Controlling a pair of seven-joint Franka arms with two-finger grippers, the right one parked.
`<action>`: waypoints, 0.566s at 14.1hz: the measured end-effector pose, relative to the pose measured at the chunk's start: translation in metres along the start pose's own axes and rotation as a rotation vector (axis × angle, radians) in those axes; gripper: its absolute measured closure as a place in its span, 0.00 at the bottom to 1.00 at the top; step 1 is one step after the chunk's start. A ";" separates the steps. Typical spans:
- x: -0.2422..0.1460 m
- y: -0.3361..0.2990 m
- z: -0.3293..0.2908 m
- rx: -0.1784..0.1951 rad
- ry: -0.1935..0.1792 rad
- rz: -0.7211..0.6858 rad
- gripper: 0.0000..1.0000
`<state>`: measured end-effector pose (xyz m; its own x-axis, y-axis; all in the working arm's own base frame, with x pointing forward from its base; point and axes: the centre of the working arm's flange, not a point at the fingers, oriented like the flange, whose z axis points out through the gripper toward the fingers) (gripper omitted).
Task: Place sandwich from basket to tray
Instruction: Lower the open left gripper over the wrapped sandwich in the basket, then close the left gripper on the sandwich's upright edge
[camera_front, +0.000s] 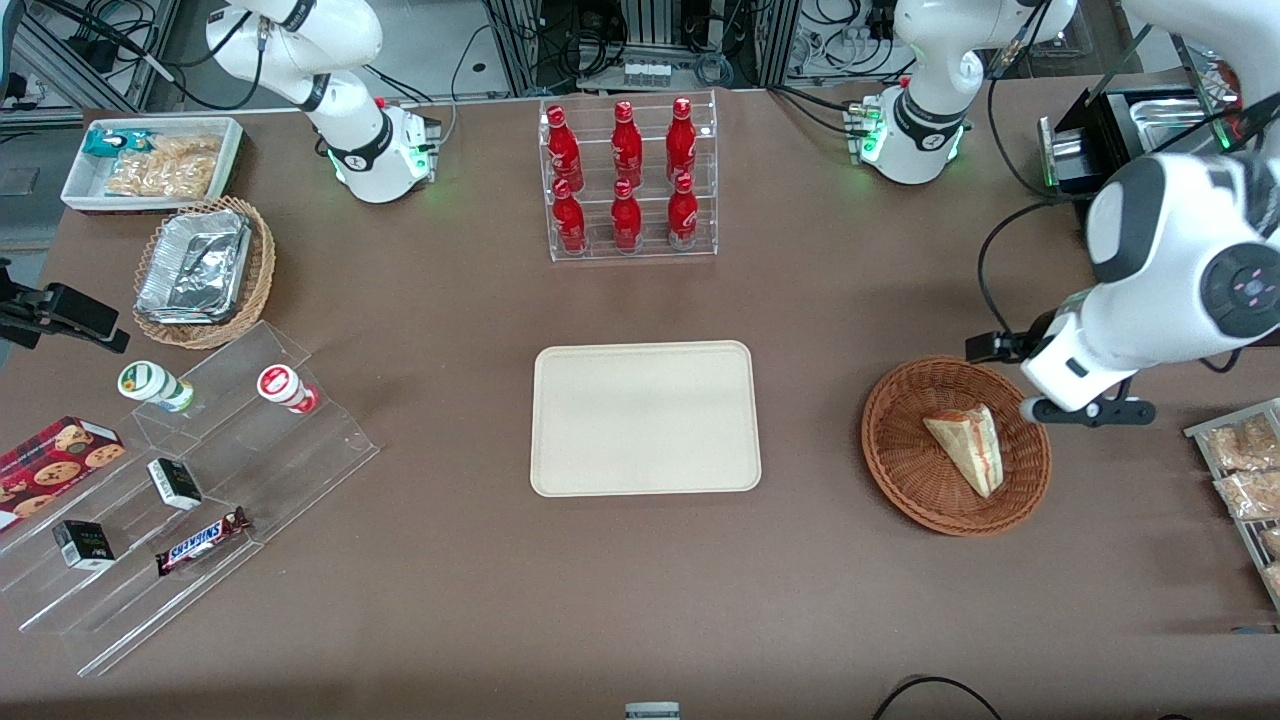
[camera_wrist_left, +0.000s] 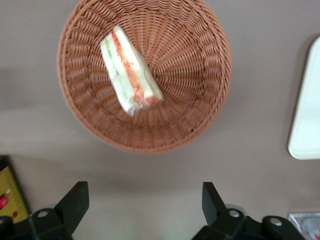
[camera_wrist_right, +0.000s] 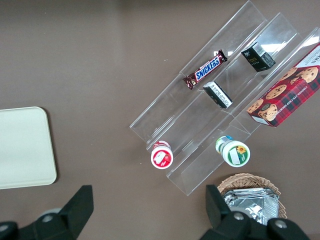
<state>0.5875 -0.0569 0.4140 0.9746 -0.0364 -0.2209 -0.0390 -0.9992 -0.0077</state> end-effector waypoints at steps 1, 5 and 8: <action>0.006 0.000 0.018 -0.003 0.016 0.001 0.00; 0.014 -0.008 0.083 -0.008 0.061 -0.009 0.00; 0.013 -0.014 0.103 -0.010 0.077 -0.027 0.00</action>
<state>0.5782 -0.0419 0.3110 0.9893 -0.0105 -0.1452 -0.0110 -0.9999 -0.0024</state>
